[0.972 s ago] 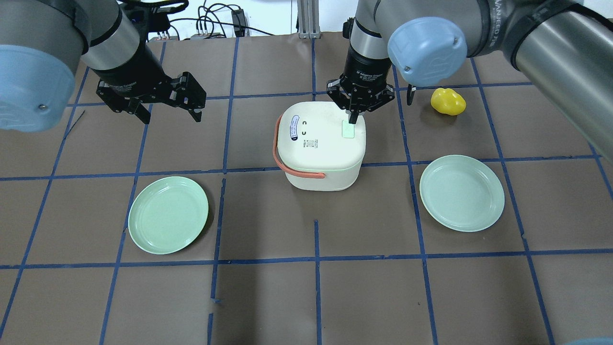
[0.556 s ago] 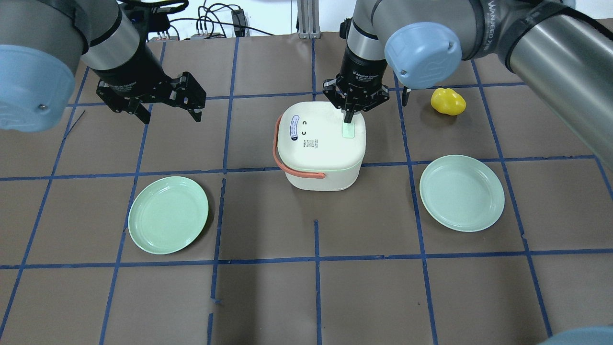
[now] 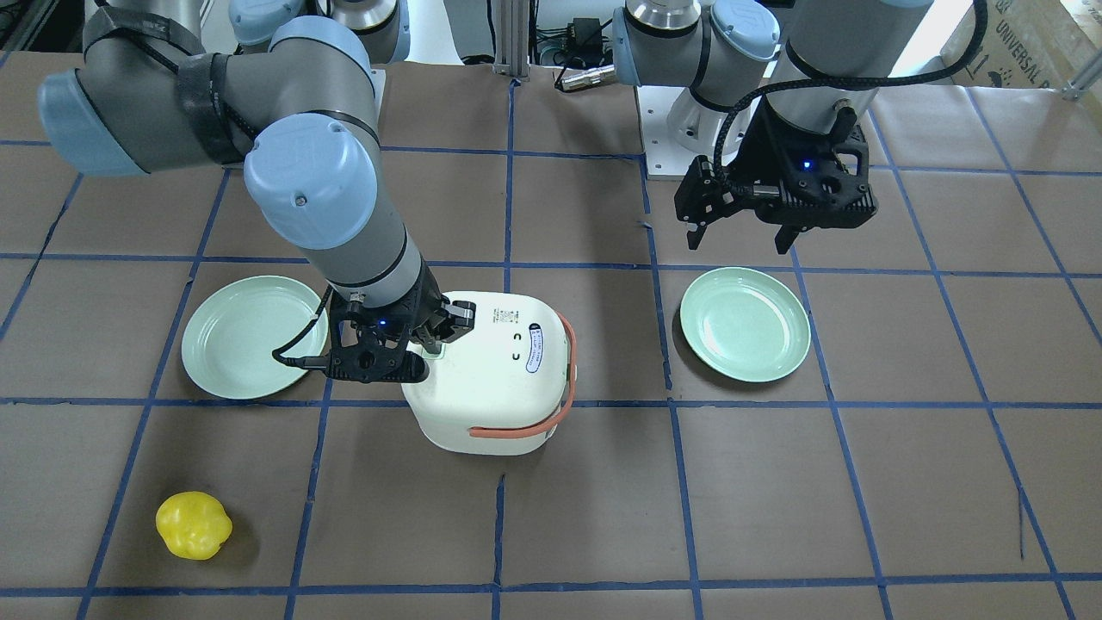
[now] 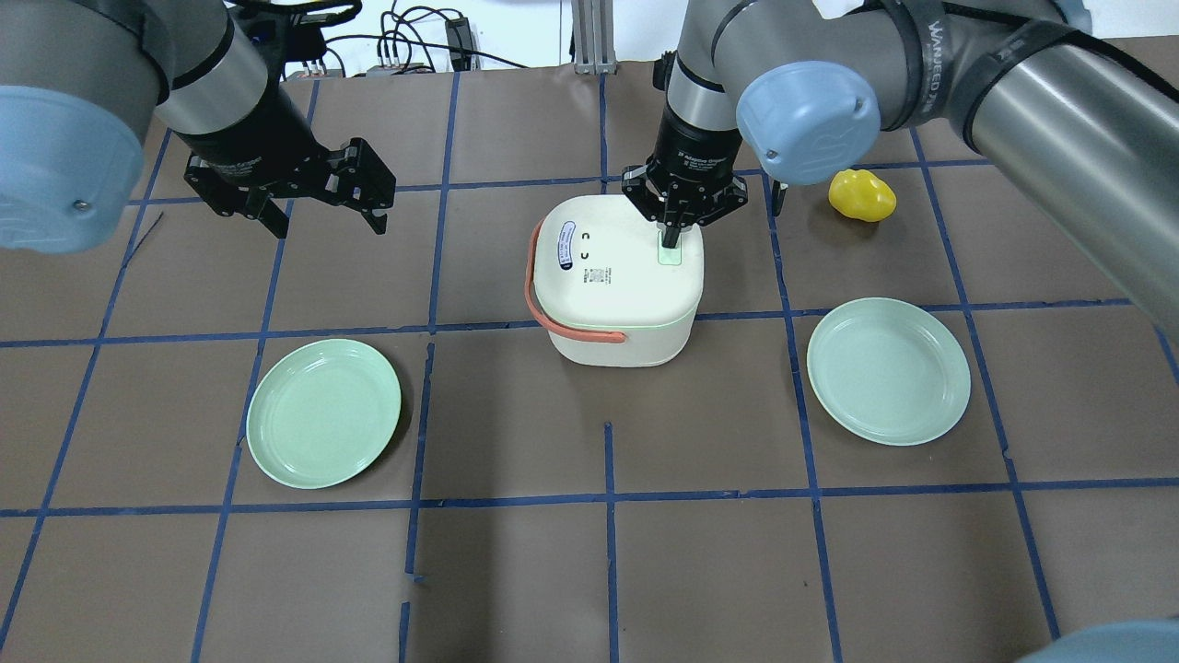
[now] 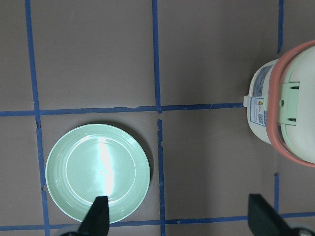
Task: Press rice cooker button
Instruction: 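Press down on the green lid button with the closed right gripper, then lift the right gripper up off the button as the lid springs open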
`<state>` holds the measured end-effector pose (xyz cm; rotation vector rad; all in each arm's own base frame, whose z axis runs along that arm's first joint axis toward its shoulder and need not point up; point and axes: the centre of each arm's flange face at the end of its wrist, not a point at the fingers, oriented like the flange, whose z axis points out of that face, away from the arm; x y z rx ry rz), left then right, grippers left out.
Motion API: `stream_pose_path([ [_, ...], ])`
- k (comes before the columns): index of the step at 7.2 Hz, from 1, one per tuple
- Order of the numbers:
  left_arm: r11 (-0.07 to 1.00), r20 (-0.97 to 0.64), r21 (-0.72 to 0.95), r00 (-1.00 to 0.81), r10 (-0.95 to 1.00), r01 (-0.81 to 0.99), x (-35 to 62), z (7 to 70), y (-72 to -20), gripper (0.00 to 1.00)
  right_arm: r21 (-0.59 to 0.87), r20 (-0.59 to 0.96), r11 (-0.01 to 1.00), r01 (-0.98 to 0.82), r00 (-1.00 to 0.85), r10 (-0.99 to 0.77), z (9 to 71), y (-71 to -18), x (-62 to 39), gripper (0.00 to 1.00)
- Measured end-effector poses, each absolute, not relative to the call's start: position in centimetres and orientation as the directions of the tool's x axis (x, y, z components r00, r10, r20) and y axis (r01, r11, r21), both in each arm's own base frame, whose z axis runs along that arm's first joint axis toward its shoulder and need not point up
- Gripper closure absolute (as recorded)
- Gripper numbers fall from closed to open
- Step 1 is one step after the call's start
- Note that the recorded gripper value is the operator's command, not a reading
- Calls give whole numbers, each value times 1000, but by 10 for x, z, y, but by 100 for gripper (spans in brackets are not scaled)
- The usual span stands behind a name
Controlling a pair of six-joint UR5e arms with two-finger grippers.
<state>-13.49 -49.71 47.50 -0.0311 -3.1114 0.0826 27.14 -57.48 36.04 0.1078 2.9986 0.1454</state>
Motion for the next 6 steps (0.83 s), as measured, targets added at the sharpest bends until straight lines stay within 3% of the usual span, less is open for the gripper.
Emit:
stream_pose_path([
  [3, 998, 29, -53, -999, 21, 19, -135, 475, -497, 0, 96, -132, 993, 65, -988, 78, 358, -576, 271, 91],
  [4, 998, 28, -53, -999, 21, 19, -135, 475, -497, 0, 87, -129, 994, 67, -989, 78, 362, -577, 271, 81],
  [5, 998, 28, -53, -999, 21, 20, -135, 475, -497, 0, 79, -126, 994, 69, -989, 79, 375, -576, 270, 68],
  [6, 998, 28, -53, -999, 22, 20, -135, 475, -497, 0, 77, -120, 994, 72, -989, 81, 404, -570, 268, 34],
])
